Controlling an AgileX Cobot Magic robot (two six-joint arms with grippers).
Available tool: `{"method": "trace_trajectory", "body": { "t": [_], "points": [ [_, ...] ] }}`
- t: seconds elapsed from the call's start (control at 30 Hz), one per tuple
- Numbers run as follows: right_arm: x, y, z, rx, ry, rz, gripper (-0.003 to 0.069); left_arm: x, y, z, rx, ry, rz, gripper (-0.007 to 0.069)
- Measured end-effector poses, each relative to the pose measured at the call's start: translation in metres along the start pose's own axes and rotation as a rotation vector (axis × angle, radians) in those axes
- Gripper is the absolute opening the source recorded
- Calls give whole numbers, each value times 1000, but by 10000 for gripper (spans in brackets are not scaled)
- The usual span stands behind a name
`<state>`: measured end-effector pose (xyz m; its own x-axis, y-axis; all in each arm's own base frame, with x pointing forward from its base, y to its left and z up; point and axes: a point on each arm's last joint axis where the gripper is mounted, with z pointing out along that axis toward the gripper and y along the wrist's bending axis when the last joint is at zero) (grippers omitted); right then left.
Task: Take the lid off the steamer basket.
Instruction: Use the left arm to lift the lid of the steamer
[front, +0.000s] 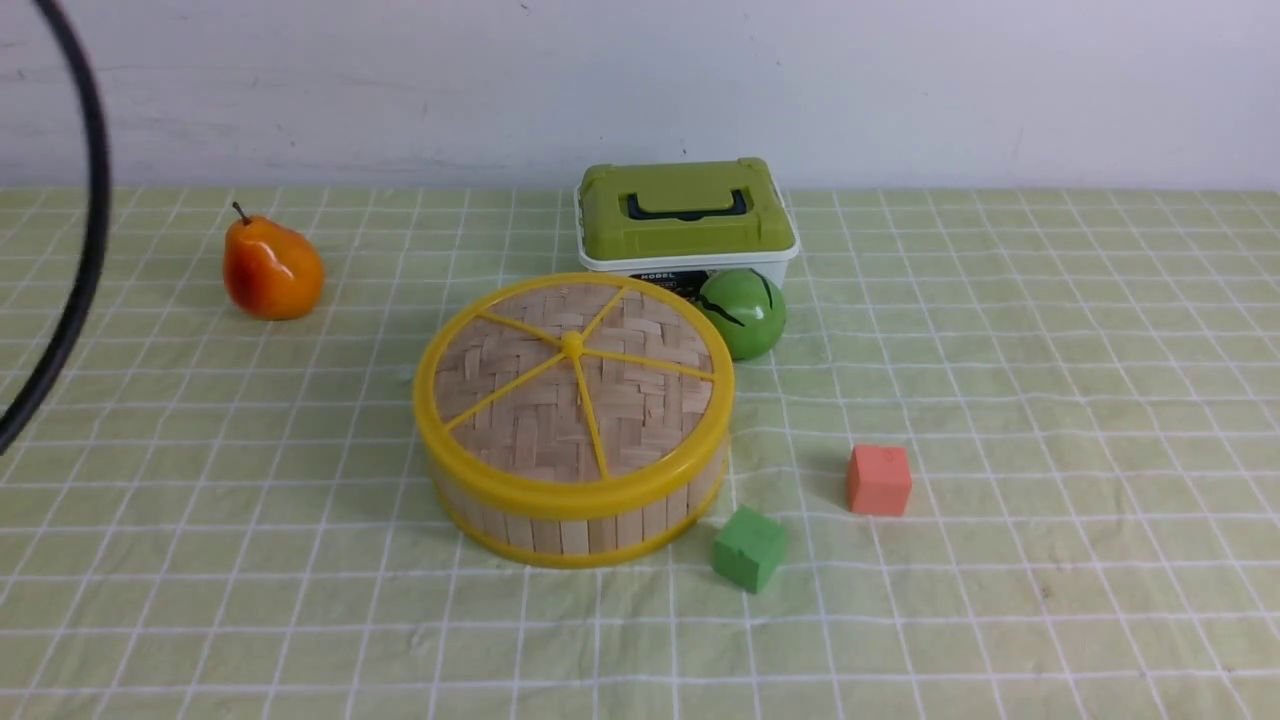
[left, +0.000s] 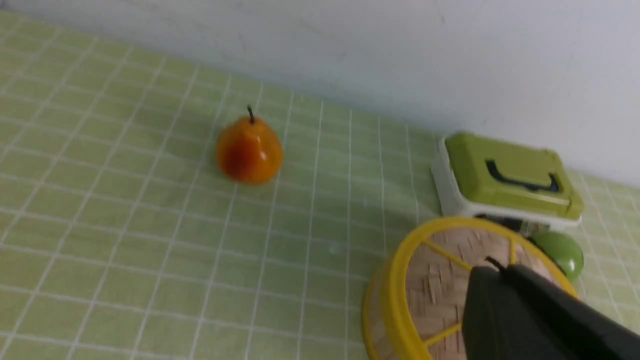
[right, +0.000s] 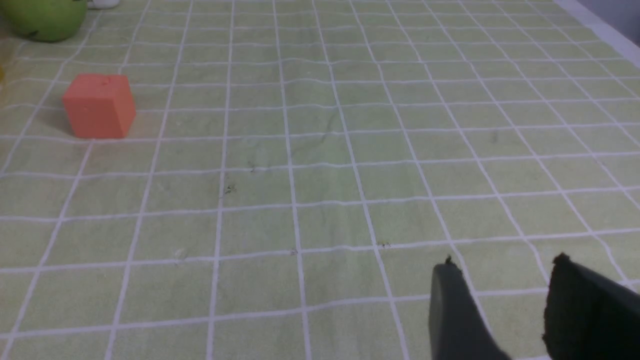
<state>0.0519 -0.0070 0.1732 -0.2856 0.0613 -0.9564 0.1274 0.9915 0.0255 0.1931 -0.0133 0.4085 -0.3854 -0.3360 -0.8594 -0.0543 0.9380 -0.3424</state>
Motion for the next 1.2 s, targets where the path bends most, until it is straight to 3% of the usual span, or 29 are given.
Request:
{"method": "trace_trajectory", "body": {
  "t": [0.33, 0.6, 0.93, 1.07, 1.17, 1.2],
  "points": [
    [0, 0, 0, 0, 0, 0, 244, -29, -41, 73, 207, 487, 24, -13],
    [0, 0, 0, 0, 0, 0, 244, -36, -54, 122, 218, 673, 48, -13],
    [0, 0, 0, 0, 0, 0, 244, 6, -123, 173, 170, 754, 318, -11],
    [0, 0, 0, 0, 0, 0, 244, 32, -145, 204, 135, 779, 425, 46],
    [0, 0, 0, 0, 0, 0, 244, 45, -160, 219, 128, 778, 481, 161],
    [0, 0, 0, 0, 0, 0, 244, 46, -160, 220, 128, 778, 484, 169]
  ]
}}
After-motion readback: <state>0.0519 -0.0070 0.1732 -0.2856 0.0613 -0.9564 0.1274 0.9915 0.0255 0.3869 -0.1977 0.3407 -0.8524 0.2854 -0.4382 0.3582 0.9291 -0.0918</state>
